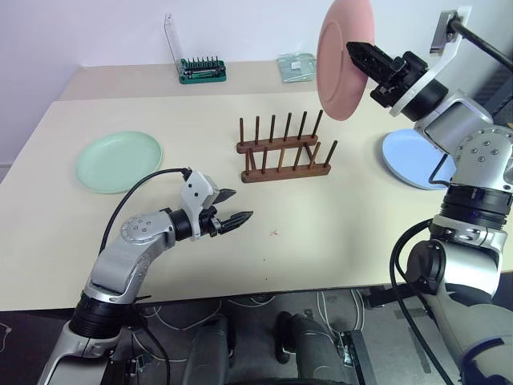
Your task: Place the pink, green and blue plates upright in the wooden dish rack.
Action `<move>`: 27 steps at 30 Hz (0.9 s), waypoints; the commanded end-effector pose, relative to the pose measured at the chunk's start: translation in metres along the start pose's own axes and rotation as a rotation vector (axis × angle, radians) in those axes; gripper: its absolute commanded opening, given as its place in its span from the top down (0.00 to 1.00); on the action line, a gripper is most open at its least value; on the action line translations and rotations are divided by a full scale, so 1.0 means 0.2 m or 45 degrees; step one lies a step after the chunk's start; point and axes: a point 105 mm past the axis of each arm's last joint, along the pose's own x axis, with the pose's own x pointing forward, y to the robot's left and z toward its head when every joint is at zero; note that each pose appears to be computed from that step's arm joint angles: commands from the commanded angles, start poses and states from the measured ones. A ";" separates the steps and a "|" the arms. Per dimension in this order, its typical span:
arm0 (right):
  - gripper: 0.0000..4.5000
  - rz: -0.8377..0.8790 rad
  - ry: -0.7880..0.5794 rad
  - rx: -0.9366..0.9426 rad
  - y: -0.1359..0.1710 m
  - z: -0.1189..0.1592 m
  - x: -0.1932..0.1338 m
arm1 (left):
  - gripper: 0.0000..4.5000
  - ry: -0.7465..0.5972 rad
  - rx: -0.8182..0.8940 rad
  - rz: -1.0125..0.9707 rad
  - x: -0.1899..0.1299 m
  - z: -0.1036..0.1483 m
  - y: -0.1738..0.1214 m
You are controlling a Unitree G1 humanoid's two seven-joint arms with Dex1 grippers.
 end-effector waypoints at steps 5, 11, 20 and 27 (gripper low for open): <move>1.00 -0.033 0.018 0.090 -0.05 -0.09 0.00 | 0.24 -0.026 0.036 -0.011 0.01 0.04 -0.01; 1.00 -0.120 0.049 0.149 -0.17 -0.16 -0.03 | 0.24 -0.026 0.033 -0.010 0.00 0.03 -0.01; 0.31 -0.151 0.025 0.133 -0.22 -0.16 -0.04 | 0.23 -0.025 0.038 0.000 -0.01 0.03 0.00; 0.01 -0.312 -0.043 -0.245 -0.29 -0.01 -0.12 | 0.23 -0.040 0.058 0.023 -0.01 0.05 0.01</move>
